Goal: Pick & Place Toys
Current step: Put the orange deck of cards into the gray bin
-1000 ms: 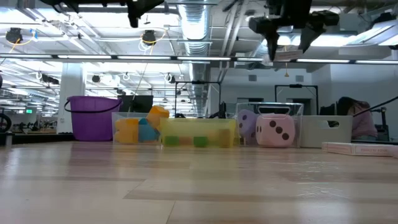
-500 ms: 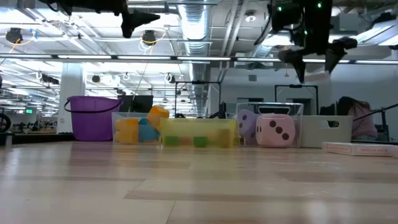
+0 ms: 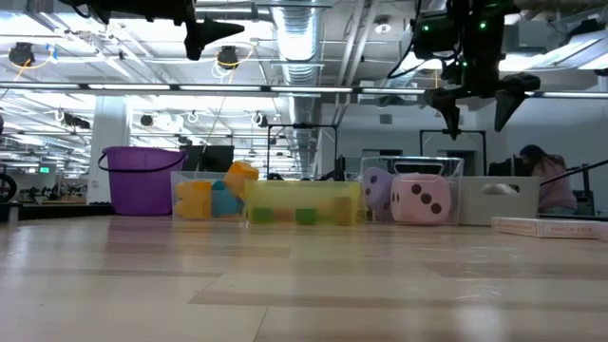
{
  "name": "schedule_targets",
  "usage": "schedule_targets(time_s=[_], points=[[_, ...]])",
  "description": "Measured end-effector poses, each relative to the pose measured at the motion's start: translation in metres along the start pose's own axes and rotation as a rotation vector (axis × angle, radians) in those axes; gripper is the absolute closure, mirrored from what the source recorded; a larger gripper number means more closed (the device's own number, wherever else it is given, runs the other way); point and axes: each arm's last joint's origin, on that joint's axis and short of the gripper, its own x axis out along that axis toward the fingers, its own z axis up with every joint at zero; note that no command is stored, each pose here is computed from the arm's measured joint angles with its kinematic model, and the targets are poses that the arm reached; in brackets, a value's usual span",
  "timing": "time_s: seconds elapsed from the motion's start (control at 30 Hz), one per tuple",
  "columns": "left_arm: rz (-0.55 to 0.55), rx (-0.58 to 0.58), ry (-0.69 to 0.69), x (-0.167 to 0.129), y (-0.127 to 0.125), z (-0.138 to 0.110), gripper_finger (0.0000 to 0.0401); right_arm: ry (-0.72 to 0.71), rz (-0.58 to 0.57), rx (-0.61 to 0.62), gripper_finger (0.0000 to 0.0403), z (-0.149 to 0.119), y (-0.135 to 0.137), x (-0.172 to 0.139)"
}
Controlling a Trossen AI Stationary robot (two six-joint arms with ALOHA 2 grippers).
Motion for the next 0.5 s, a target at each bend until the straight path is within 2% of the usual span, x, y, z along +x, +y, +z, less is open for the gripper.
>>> schedule_targets(time_s=[0.13, 0.23, 0.37, 0.5], points=[[0.000, -0.002, 0.000, 0.000, 0.000, 0.000, 0.0123, -0.003, 0.007, 0.004, 0.0008, 0.000, 0.000, -0.001], [0.000, -0.002, -0.001, 0.000, 0.000, 0.000, 0.0123, 0.011, 0.054, -0.025, 0.0006, -0.007, 0.006, -0.006], [-0.006, -0.002, 0.002, 0.000, -0.001, 0.000, 0.0123, 0.008, 0.141, -0.067, 0.0010, -0.029, 0.018, -0.025], [-0.007, -0.002, 0.002, 0.000, -0.001, -0.001, 0.0123, -0.010, 0.211, -0.020, 0.0015, -0.061, 0.024, -0.048]])
